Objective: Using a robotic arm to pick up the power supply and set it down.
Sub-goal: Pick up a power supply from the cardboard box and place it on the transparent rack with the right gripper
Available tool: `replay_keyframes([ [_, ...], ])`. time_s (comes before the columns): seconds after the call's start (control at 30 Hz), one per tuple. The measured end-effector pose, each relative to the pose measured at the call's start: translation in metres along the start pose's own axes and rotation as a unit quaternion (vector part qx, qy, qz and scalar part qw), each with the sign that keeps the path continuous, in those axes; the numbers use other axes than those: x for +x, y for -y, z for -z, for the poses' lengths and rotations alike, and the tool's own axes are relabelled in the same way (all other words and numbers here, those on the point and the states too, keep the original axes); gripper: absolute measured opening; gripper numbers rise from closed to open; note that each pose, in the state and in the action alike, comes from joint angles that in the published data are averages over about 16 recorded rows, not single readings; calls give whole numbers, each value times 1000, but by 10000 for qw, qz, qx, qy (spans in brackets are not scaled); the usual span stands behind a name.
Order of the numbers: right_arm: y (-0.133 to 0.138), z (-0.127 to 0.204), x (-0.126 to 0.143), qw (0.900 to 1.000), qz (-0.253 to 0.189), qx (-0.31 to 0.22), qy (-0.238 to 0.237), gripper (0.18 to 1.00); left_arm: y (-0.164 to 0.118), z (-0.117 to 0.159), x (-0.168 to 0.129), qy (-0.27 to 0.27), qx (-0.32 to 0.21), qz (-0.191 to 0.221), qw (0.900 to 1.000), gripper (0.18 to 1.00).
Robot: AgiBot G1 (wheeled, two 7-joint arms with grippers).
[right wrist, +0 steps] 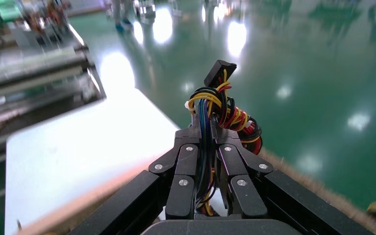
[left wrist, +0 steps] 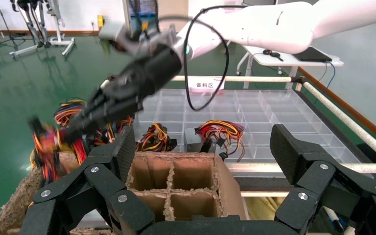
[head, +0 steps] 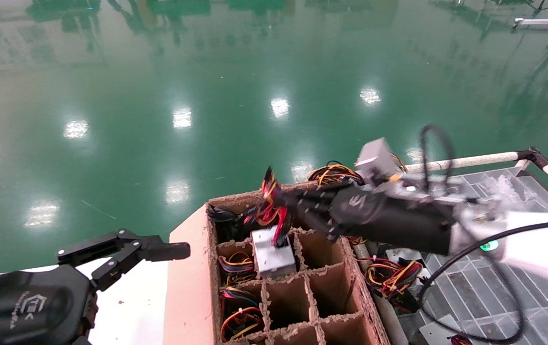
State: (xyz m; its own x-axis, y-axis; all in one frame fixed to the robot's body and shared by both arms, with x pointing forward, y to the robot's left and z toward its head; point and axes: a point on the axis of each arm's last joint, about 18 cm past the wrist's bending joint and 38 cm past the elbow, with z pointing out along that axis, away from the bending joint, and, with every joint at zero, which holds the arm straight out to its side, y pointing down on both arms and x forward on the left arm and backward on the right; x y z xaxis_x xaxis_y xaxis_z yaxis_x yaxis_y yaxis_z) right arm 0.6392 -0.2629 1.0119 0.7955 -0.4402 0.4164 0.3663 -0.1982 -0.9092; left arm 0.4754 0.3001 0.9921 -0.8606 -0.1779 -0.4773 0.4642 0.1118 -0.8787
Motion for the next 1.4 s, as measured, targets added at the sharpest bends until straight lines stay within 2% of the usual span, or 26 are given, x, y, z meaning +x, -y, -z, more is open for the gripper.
replay_keyframes([
  [0.37, 70, 55, 6, 9964, 234, 806, -138, 206, 0, 0, 0, 0, 0, 0, 10000, 1001],
  [0.73, 113, 133, 21, 9916, 591, 861, -768, 205, 0, 0, 0, 0, 0, 0, 10000, 1001],
  [1.07, 118, 228, 30, 9803, 605, 757, -1720, 205, 0, 0, 0, 0, 0, 0, 10000, 1001],
  [1.4, 88, 303, 28, 9654, 303, 552, -2530, 205, 0, 0, 0, 0, 0, 0, 10000, 1001],
])
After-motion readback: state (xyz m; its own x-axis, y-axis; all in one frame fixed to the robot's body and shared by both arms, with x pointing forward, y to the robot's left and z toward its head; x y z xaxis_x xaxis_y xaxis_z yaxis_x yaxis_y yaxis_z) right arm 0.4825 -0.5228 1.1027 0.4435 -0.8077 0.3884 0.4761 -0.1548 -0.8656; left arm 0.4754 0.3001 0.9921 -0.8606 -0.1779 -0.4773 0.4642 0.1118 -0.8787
